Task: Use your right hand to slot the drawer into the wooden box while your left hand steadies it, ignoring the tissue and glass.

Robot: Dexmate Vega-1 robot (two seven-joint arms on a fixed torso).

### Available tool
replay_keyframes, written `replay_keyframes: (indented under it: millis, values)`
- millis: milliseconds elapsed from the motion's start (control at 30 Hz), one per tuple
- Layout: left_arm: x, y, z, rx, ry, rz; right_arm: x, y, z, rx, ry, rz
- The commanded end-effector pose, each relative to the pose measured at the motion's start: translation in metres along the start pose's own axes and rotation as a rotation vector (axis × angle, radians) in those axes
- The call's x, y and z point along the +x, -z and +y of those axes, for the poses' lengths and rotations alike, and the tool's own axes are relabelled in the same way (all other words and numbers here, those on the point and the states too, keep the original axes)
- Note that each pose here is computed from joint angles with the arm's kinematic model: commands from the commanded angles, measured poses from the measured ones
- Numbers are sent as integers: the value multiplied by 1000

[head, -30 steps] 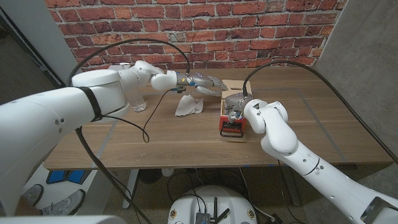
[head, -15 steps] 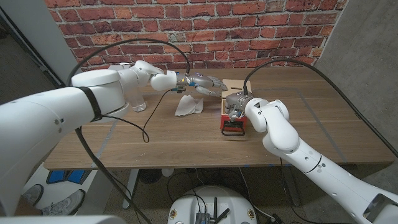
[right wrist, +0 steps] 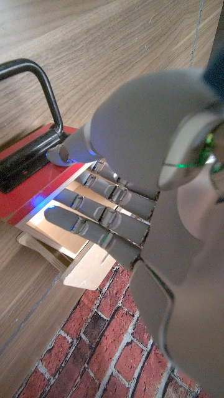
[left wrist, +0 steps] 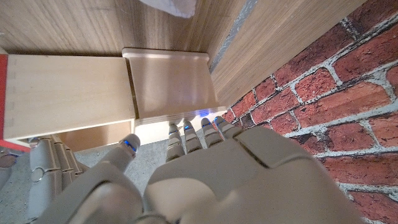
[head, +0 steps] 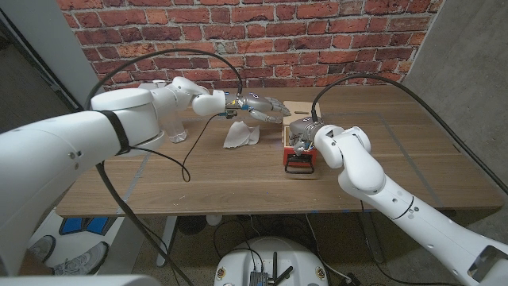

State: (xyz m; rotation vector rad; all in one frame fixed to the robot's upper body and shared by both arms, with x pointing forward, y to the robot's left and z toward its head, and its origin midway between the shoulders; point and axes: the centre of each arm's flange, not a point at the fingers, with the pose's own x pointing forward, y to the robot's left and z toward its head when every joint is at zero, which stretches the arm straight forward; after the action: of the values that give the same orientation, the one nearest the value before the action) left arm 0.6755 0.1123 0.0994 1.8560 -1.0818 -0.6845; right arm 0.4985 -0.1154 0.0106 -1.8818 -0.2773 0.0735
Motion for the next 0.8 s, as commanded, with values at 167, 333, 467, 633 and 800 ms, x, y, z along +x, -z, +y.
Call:
replay_keyframes:
  millis: [167, 333, 467, 633, 800]
  values:
    - [-1, 0, 0, 5, 5, -5, 2, 1, 5, -32, -22, -26]
    - [0, 0, -1, 5, 9, -4, 2, 1, 5, -39, -26, -29]
    - [0, 0, 0, 4, 12, 1, 3, 2, 6, -46, -27, -31]
    - [0, 1, 0, 4, 13, 3, 4, 3, 5, -51, -28, -35]
    - [0, 1, 0, 3, 16, 3, 4, 5, 4, -44, -26, -36]
